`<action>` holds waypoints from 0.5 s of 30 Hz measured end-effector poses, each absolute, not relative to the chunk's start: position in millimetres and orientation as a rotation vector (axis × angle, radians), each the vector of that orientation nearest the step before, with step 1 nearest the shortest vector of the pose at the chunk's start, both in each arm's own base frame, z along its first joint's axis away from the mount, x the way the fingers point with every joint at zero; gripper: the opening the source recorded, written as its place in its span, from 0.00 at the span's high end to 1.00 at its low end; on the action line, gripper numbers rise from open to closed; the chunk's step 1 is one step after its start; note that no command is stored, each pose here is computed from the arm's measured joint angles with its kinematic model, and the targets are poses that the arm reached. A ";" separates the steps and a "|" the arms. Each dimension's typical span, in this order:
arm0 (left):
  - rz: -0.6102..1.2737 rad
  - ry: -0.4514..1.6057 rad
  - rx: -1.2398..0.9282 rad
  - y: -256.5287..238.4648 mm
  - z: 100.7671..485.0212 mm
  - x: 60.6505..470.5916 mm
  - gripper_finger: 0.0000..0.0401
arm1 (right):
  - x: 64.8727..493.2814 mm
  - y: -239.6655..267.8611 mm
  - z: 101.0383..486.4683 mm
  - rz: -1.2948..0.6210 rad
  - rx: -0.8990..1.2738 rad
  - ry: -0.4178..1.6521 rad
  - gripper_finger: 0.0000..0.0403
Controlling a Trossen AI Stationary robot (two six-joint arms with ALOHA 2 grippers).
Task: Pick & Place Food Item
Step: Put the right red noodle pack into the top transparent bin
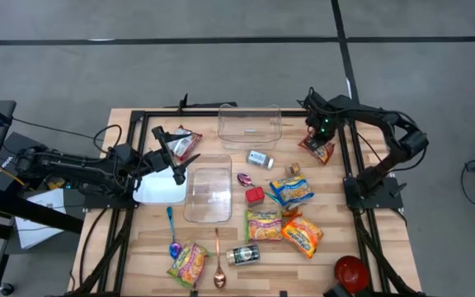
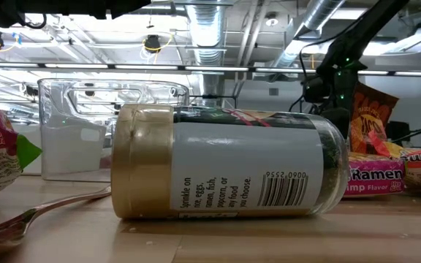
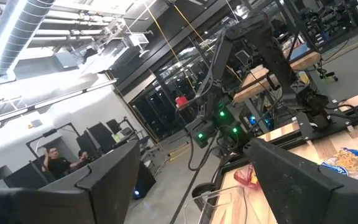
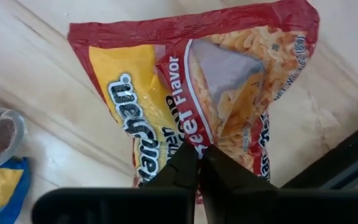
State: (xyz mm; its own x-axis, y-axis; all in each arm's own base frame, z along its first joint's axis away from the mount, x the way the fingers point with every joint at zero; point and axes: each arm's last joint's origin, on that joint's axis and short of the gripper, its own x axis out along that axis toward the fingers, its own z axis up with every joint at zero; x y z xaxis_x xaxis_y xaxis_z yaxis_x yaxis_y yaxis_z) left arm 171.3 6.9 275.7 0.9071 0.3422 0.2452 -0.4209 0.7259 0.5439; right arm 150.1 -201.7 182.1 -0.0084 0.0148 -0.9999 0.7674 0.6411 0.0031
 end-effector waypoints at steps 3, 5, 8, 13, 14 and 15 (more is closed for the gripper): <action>0.422 -0.131 0.631 6.9 275.7 171.3 0.26 | 148.9 -197.7 190.7 -0.696 0.691 1.444 1.00; 0.422 -0.131 0.631 6.9 275.7 171.3 0.26 | 149.3 -194.2 197.2 -0.709 0.685 1.416 1.00; 0.422 -0.131 0.631 6.9 275.7 171.2 0.26 | 149.9 -188.8 206.4 -0.718 0.690 1.366 1.00; 0.422 -0.131 0.631 6.9 275.7 171.3 0.26 | 150.9 -178.6 221.1 -0.705 0.748 1.260 1.00; 0.422 -0.131 0.631 6.9 275.7 171.2 0.26 | 150.8 -176.6 223.9 -0.705 0.757 1.242 1.00; 0.422 -0.131 0.631 6.9 275.7 171.3 0.26 | 150.2 -175.2 226.4 -0.712 0.768 1.226 1.00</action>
State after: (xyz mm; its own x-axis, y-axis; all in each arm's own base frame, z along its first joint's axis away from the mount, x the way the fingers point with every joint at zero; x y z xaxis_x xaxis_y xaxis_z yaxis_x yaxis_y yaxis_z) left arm 171.3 6.9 275.7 0.9070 0.3423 0.2454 -0.4211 0.7255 0.5444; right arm 150.2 -175.2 226.4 0.1949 -0.0643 -0.9787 0.8186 0.5603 0.1262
